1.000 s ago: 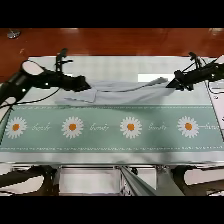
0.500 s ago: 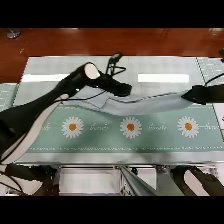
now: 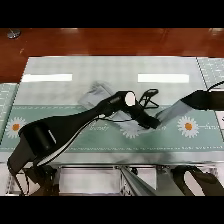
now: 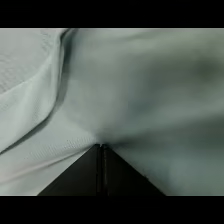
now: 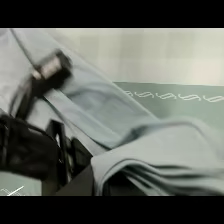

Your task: Fold the shirts.

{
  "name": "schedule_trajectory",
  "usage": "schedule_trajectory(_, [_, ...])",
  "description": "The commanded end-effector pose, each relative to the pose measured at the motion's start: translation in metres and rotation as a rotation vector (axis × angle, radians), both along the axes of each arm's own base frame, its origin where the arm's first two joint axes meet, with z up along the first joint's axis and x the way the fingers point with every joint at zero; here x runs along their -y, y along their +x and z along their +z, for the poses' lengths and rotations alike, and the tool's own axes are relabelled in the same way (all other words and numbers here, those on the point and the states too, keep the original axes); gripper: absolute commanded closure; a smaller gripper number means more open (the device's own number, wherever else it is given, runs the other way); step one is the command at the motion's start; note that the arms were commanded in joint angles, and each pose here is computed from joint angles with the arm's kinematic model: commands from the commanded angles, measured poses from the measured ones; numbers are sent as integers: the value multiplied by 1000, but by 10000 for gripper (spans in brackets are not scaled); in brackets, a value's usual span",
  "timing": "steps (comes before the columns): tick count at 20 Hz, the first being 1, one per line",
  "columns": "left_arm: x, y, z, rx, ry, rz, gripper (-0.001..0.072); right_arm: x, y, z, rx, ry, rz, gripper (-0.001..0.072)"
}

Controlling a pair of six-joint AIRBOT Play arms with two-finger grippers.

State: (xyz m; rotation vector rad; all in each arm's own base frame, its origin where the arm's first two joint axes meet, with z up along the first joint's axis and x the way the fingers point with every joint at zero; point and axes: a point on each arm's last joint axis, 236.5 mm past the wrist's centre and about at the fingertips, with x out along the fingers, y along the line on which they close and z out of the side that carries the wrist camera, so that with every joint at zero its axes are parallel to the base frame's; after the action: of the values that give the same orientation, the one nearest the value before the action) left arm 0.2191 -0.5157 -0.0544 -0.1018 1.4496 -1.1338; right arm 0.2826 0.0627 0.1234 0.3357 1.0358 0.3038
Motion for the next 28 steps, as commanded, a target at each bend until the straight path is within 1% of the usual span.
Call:
schedule_trajectory(1, [-1, -4, 9, -5, -6, -45, 686, -17, 3, -3, -15, 25, 21, 683])
schedule_trajectory(4, [-50, 79, 45, 28, -28, 82, 687, -40, 9, -7, -36, 47, 66, 683])
schedule_trajectory(7, [-153, 165, 81, 64, 22, 282, 687, -76, 27, -1, -24, 64, 134, 683])
schedule_trajectory(9, [-230, 195, 108, 117, 75, 384, 687, -105, 48, 5, -19, 73, 191, 683])
schedule_trajectory(11, [-306, 209, 143, 198, 109, 516, 687, -137, 68, 6, -35, 79, 252, 683])
schedule_trajectory(13, [-364, 198, 178, 306, 89, 654, 687, -173, 87, -1, -56, 80, 315, 683])
schedule_trajectory(16, [-408, 143, 193, 409, 75, 787, 686, -227, 108, -19, -96, 100, 392, 683])
schedule_trajectory(18, [-411, 97, 180, 425, 69, 815, 686, -261, 120, -34, -114, 112, 424, 683])
schedule_trajectory(21, [-394, 45, 155, 377, 0, 818, 686, -310, 130, -56, -140, 153, 464, 683])
schedule_trajectory(24, [-380, 24, 132, 298, -71, 842, 686, -352, 131, -80, -186, 211, 479, 682])
schedule_trajectory(26, [-380, 25, 118, 263, -75, 866, 686, -375, 132, -98, -209, 259, 476, 682])
schedule_trajectory(27, [-382, 28, 112, 260, -70, 883, 686, -382, 131, -102, -227, 293, 476, 640])
schedule_trajectory(28, [-383, 31, 109, 258, -67, 894, 686, -385, 132, -107, -247, 315, 470, 435])
